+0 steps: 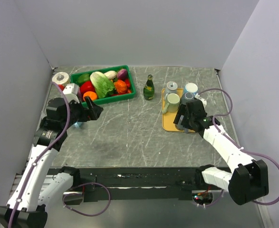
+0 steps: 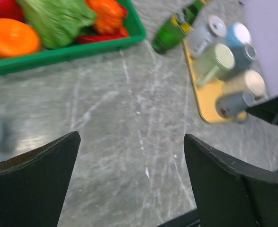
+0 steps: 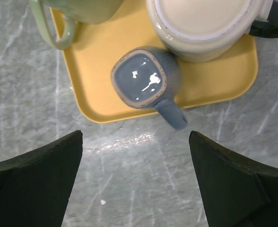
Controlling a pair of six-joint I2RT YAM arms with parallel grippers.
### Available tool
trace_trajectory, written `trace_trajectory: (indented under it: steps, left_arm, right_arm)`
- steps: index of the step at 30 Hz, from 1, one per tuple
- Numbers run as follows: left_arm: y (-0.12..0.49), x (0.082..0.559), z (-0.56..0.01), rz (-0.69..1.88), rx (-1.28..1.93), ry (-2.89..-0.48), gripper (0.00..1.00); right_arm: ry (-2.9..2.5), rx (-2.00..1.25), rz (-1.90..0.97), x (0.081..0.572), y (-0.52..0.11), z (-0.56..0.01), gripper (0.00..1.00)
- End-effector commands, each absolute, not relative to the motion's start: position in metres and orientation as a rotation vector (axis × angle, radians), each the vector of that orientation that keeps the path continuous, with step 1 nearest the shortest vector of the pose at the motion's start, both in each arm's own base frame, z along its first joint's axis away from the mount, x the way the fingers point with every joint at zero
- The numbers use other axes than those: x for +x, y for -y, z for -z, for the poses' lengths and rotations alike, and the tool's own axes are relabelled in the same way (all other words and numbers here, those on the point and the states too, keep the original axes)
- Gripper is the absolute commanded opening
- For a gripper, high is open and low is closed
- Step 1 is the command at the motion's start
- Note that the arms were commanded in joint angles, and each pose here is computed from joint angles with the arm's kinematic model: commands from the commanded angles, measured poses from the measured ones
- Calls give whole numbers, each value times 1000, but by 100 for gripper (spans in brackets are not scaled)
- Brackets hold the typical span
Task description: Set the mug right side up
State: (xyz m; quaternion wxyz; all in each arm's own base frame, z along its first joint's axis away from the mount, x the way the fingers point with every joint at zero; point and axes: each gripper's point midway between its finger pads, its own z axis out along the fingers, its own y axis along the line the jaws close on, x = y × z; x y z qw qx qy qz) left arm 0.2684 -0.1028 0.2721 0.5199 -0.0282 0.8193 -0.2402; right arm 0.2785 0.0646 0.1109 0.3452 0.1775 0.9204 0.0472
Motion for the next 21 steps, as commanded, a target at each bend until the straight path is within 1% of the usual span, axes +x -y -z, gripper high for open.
trace_trajectory:
  steps: [1, 4, 8, 12, 13, 18, 19, 20, 21]
  left_arm:
    - [141, 266, -279, 797, 116, -1900, 96]
    - [157, 260, -272, 908, 187, -1901, 96]
    - [169, 256, -267, 996, 252, -1860, 96]
    - [171, 254, -265, 1015, 263, -1831, 96]
    - [171, 255, -265, 1012, 267, -1830, 96]
    - [168, 260, -255, 981, 247, -1854, 96]
    - [168, 260, -253, 979, 247, -1865, 96]
    - [168, 260, -253, 979, 250, -1867, 96]
    - [168, 260, -251, 977, 254, -1873, 96]
  right_arm:
    - [-2350, 384, -48, 292, -54, -115, 97]
    - [-2387, 338, -61, 296, -59, -107, 95]
    - [-2419, 314, -79, 300, -62, -99, 95]
    - [-2437, 318, -101, 302, -62, -94, 95]
    - [-2436, 320, -114, 304, -64, -93, 93]
    - [-2483, 363, -95, 305, -61, -84, 84]
    - [-2488, 371, -90, 306, -59, -83, 79]
    - [-2492, 369, -98, 306, -61, -82, 76]
    - [-2490, 367, -104, 306, -62, -83, 70]
